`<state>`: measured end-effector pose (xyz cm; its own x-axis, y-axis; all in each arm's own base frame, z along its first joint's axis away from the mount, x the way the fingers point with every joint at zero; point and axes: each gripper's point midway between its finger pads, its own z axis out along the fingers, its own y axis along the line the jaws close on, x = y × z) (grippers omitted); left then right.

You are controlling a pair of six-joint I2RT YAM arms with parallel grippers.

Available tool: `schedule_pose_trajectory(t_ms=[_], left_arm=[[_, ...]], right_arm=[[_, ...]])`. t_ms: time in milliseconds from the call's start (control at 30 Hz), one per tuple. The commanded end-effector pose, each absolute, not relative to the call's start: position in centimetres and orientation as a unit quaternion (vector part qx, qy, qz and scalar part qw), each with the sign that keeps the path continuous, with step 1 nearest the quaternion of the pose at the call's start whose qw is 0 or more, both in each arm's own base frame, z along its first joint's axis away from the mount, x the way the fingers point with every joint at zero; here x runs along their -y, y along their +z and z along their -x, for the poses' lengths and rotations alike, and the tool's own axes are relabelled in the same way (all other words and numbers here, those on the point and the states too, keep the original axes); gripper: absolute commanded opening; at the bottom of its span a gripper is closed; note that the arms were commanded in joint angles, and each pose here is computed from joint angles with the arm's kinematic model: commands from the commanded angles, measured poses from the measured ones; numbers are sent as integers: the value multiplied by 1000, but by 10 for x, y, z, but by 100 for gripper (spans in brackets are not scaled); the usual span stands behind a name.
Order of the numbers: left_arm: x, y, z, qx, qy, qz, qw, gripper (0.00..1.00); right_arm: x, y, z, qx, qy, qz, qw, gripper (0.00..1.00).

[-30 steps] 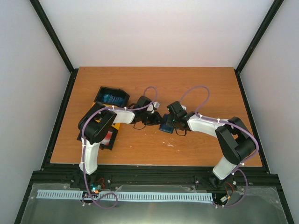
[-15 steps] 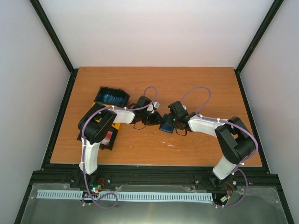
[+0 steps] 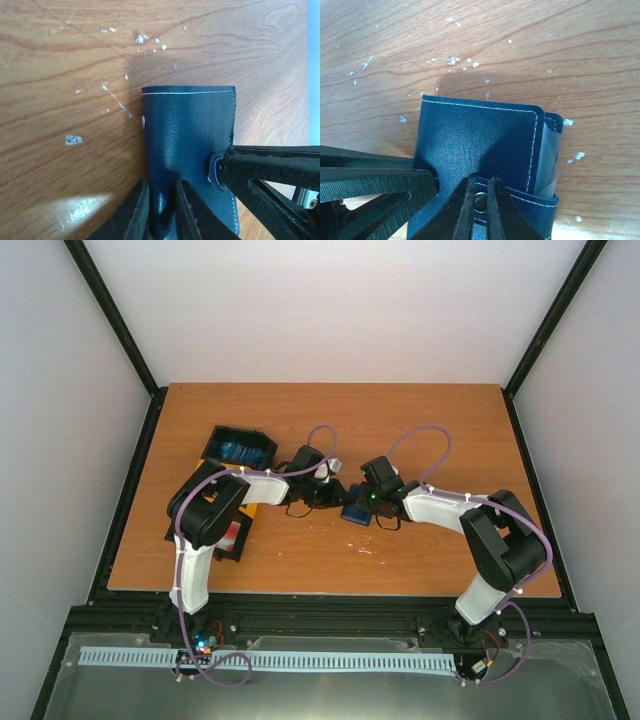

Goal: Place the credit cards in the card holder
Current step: Close the card holder at the center of the board.

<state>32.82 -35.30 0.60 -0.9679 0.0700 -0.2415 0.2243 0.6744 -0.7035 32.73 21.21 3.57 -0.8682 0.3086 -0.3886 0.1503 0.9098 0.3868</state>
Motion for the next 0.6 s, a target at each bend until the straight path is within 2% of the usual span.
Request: schedule_pose_trajectory(t_ms=[0,567], left_arm=[[268,-111,-253,-980,-191,-27,-46,17],[270,-110,-255,-980,-193,-27,-45,16]], right_arm=[[-215,28,-311,-961,173,-100,188,9],[-214,5,-307,-975,141,-86,148,7]])
